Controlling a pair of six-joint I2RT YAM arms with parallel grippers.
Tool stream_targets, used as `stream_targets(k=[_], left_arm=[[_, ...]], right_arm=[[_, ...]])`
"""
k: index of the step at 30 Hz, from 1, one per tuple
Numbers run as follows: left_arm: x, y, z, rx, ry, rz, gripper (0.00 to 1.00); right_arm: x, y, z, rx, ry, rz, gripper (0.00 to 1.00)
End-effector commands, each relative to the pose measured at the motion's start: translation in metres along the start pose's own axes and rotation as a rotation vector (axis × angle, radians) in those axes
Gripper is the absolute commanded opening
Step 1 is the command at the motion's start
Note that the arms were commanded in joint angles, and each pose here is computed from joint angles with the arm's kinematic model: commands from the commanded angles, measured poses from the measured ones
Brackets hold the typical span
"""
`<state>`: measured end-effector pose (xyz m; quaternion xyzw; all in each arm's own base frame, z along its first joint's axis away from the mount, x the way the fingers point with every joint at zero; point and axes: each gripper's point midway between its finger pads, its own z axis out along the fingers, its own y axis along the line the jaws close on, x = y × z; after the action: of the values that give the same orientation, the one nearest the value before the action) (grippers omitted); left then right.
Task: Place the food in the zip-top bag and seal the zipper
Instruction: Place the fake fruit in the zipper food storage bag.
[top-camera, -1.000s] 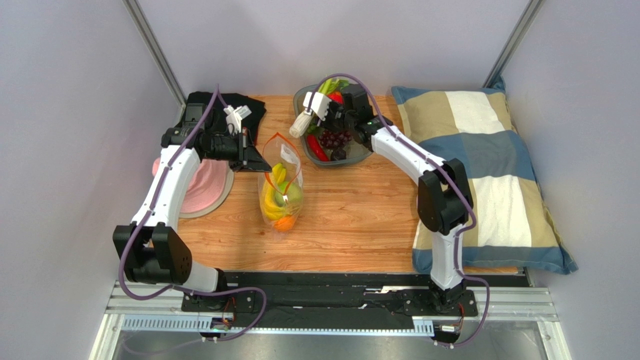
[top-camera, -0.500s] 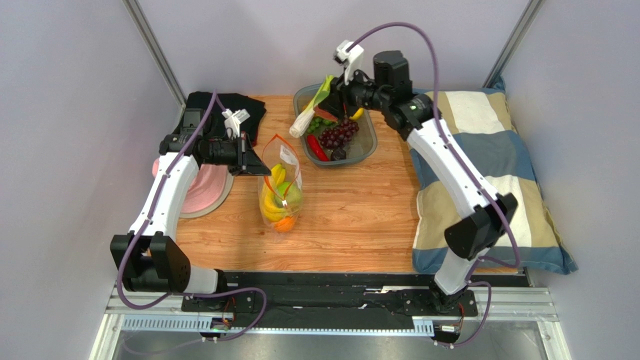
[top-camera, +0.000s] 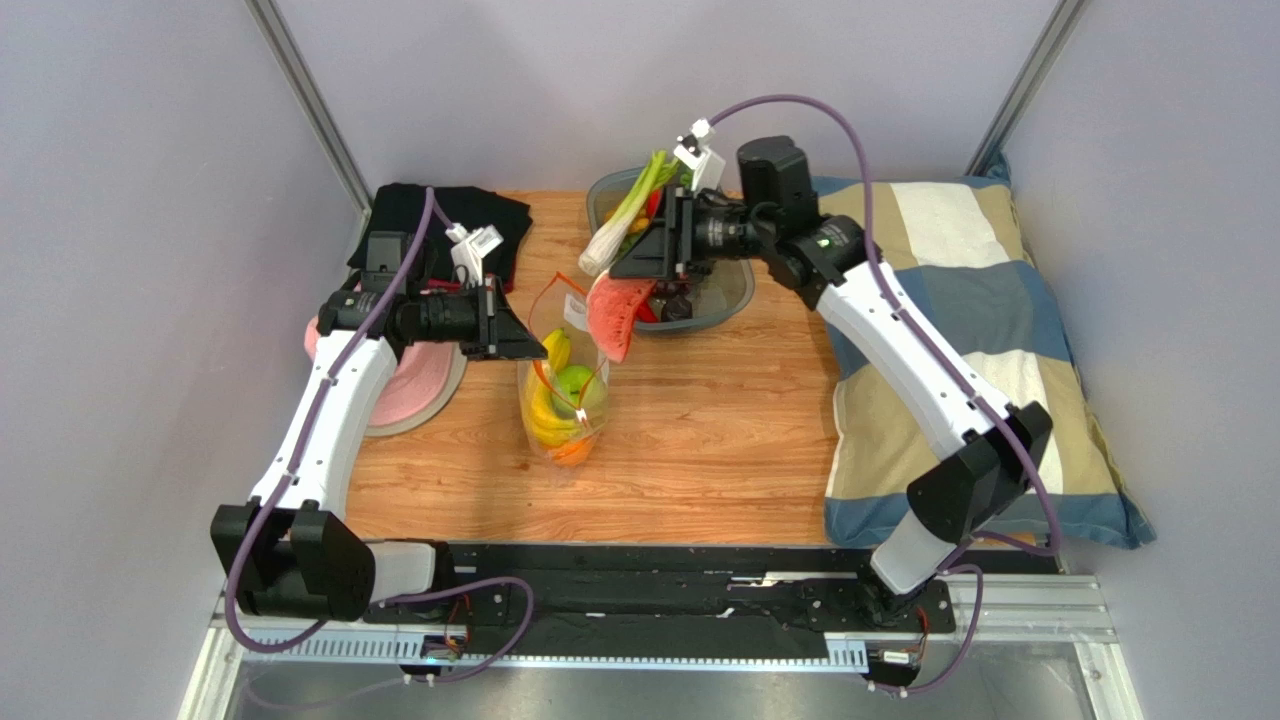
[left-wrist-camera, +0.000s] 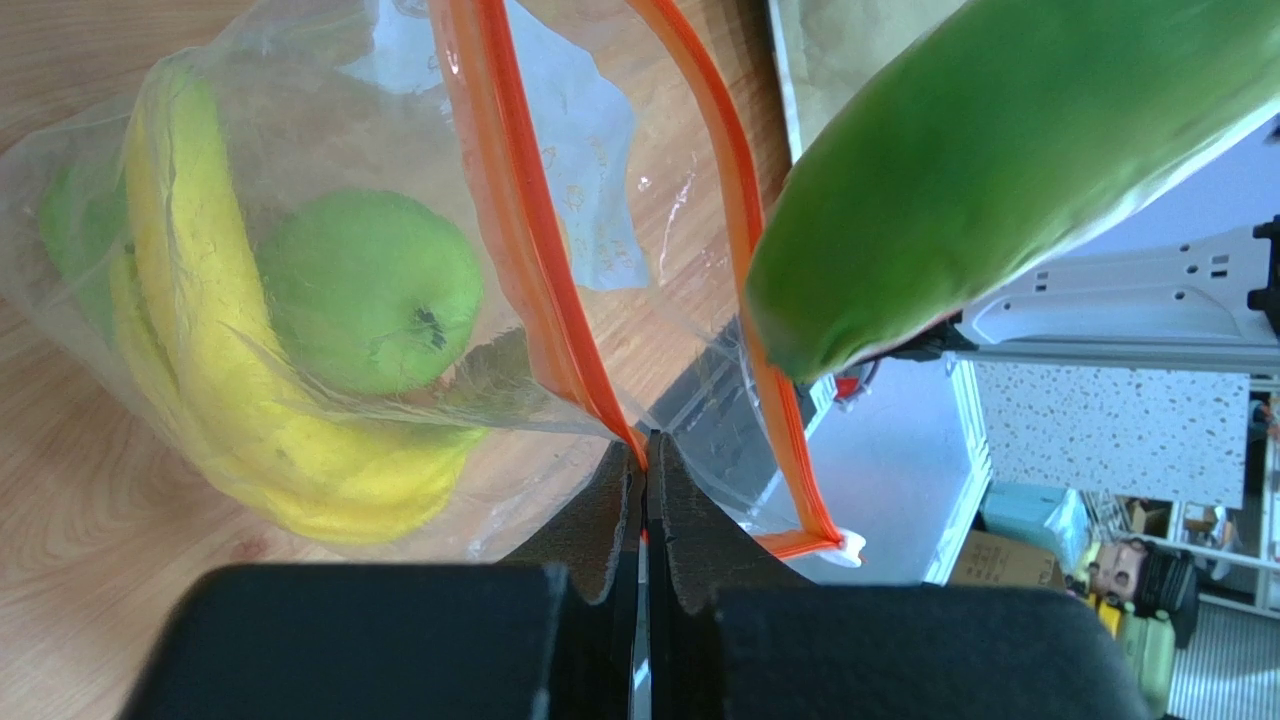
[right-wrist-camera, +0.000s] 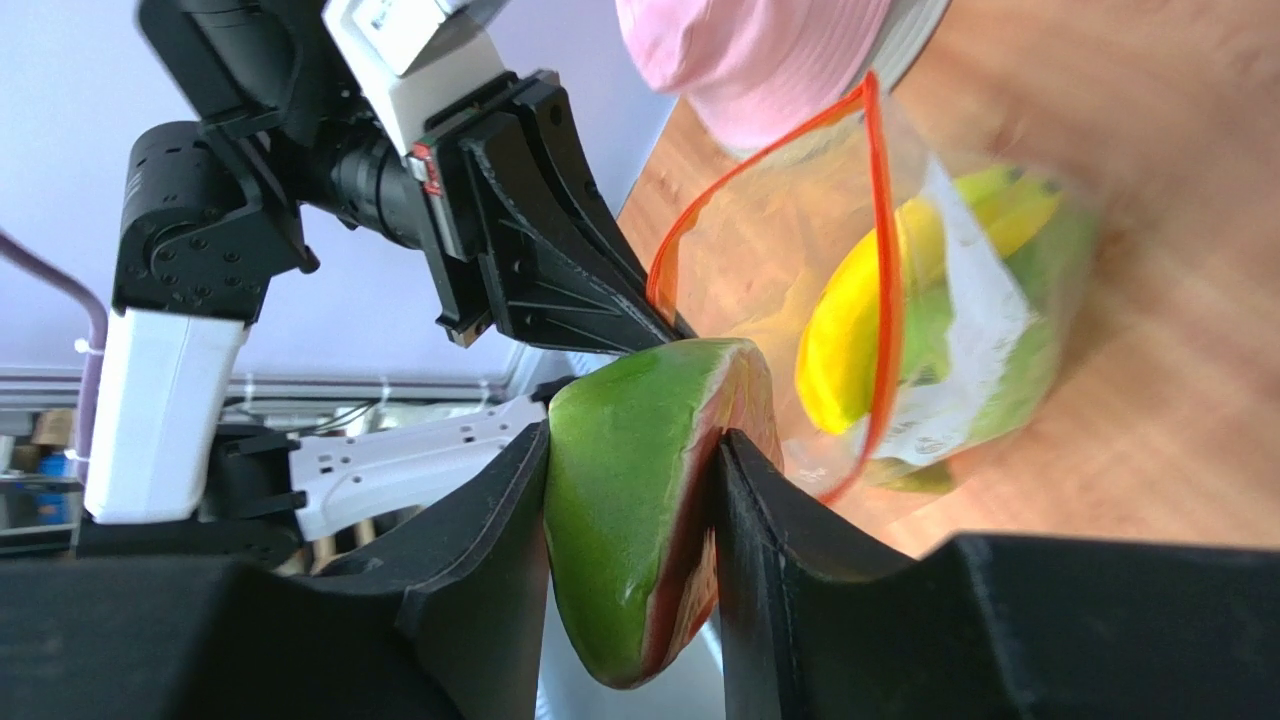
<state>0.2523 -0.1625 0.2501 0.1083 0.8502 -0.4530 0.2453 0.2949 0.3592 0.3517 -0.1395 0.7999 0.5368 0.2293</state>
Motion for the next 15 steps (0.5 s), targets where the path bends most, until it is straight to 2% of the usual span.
stream_targets(k=[1, 8, 15], left_arm=[[-0.005, -0.013, -0.004, 0.023, -0.048, 0.063, 0.0], [-0.001, -0.015, -0.006, 0.022, -0.06, 0.073, 0.0], [-0.002, -0.016, -0.006, 0.027, -0.068, 0.071, 0.0]], right_arm=[[0.003, 0.022, 0.004, 0.011, 0.005, 0.143, 0.0], [0.006, 0.021, 0.022, 0.011, 0.05, 0.19, 0.0], [0.018, -0.004, 0.044, 0.075, 0.106, 0.22, 0.0]])
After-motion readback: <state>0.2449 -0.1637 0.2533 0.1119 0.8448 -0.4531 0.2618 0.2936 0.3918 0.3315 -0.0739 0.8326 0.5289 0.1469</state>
